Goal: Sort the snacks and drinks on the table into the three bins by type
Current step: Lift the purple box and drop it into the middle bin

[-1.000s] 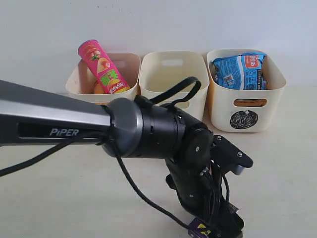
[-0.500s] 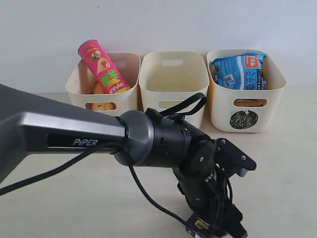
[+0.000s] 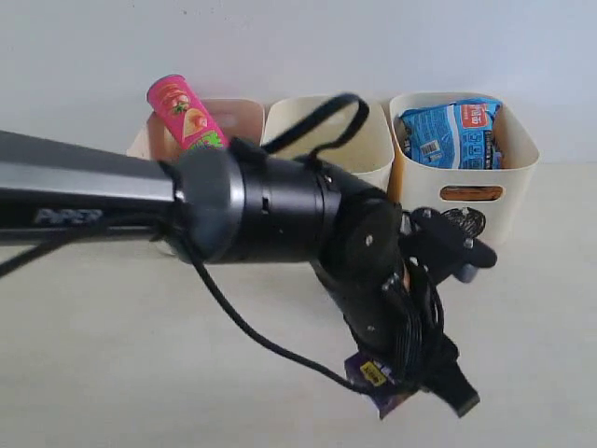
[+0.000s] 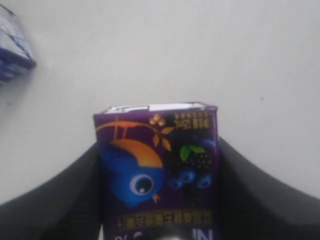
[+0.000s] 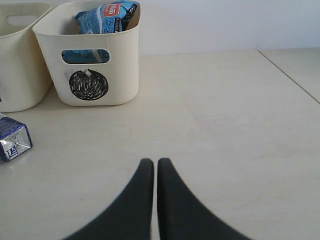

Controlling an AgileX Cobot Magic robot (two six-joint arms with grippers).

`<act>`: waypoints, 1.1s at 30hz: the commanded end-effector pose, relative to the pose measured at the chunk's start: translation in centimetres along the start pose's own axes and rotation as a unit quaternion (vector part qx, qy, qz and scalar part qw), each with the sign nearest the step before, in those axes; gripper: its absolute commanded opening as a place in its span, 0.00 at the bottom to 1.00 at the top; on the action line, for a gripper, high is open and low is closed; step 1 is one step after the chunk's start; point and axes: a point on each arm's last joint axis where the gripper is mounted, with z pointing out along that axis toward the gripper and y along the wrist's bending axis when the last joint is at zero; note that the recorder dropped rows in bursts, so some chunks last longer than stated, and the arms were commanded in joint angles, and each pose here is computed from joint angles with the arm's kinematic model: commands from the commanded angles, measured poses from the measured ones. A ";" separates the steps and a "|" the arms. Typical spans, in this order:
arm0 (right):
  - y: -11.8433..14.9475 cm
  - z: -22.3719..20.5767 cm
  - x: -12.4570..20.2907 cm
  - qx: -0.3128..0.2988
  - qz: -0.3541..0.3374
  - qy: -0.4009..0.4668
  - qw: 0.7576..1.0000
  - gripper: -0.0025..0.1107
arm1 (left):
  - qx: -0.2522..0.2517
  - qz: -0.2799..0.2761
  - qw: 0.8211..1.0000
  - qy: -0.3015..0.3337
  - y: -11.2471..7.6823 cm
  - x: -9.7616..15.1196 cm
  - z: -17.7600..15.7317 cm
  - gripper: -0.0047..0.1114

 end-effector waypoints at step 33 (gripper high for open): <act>0.0 0.0 0.1 -0.001 0.000 -0.002 1.000 0.02 | -0.215 -0.061 0.905 -0.362 20.7 -7.8 -5.6 0.07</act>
